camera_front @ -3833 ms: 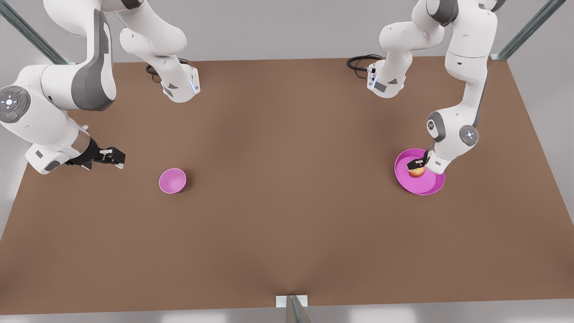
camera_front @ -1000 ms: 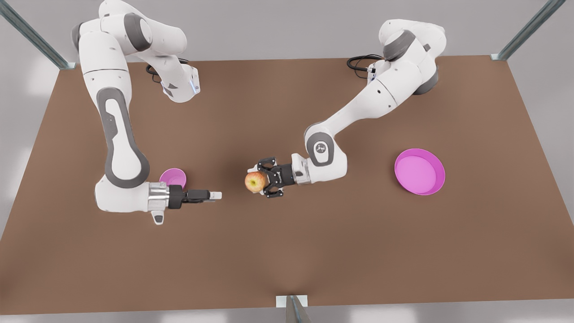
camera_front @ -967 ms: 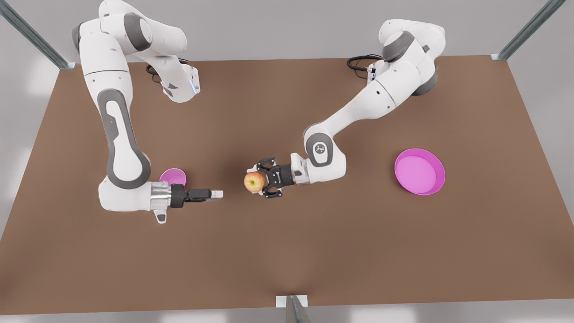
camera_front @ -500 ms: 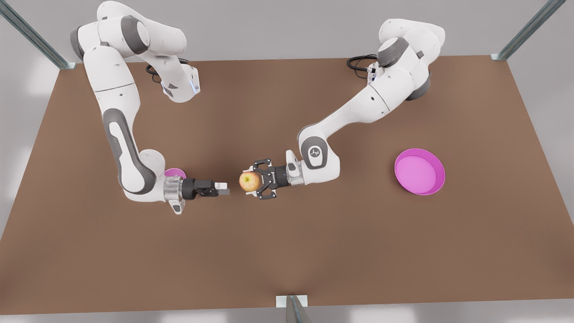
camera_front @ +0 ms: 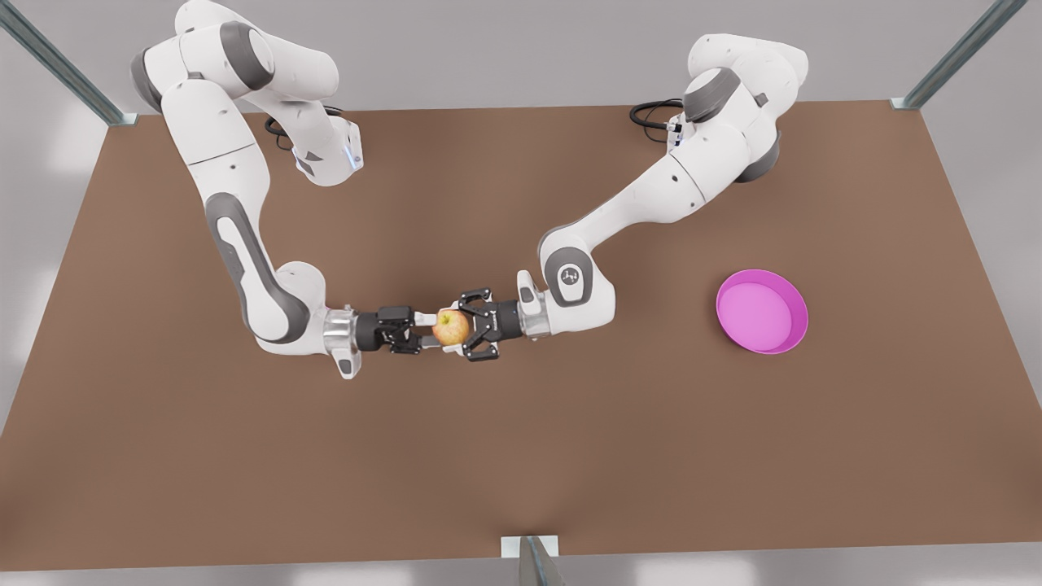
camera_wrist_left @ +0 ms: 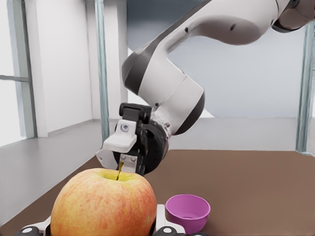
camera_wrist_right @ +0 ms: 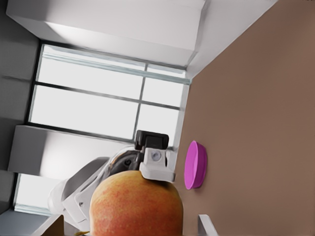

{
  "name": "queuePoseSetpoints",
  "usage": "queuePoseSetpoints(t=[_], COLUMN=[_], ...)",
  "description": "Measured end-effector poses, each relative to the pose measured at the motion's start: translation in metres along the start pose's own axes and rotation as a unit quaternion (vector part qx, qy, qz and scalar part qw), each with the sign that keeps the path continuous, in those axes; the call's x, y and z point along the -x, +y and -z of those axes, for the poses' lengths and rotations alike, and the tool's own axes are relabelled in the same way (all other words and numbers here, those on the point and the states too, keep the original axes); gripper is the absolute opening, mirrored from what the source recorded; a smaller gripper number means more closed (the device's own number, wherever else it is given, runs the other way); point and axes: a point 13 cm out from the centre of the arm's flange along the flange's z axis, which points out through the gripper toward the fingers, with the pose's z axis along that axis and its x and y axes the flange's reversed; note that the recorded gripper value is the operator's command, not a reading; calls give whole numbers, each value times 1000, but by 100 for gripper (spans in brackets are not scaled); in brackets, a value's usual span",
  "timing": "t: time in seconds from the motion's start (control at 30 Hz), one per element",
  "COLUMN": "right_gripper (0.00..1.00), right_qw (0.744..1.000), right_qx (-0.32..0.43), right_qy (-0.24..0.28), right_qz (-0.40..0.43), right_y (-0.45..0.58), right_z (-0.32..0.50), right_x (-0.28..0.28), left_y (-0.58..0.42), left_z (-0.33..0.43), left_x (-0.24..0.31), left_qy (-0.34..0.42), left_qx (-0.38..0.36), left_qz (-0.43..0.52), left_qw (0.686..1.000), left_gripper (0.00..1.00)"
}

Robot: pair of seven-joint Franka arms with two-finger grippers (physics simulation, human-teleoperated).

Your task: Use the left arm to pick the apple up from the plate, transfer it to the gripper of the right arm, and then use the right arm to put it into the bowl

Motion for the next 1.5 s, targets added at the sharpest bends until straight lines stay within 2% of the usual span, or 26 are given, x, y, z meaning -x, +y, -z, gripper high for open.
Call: queuePoseSetpoints(t=[0.6, 0.67, 0.77, 1.13, 1.2, 1.27, 1.4, 1.5], right_gripper=[100, 86, 81, 78, 78, 78, 72, 69], right_qw=[997, 997, 996, 993, 993, 992, 992, 991], right_qx=[-16, -17, -17, -18, -18, -18, -18, -17], right_qy=[-16, -17, -18, -19, -19, -19, -19, -19], right_qz=[71, 78, 89, 115, 118, 121, 125, 128], right_y=[-10, -10, -10, -10, -10, -10, -10, -9], right_z=[-23, -22, -21, -20, -20, -19, -18, -18], right_x=[-7, -7, -6, -3, -3, -3, -3, -3], left_y=[-6, -7, -7, -9, -9, -10, -10, -9], left_z=[-8, -8, -9, -9, -10, -10, -10, -9], left_x=[-2, -2, -2, -2, -1, 0, 0, 0], left_qy=[-2, -2, -2, -3, -3, -4, -4, -4], left_qx=[-4, -4, -5, -6, -7, -8, -9, -8], left_qz=[-54, -57, -62, -72, -73, -74, -74, -73], left_qw=[999, 998, 998, 997, 997, 997, 997, 997], left_gripper=[74, 74, 74, 78, 89, 89, 98, 99])
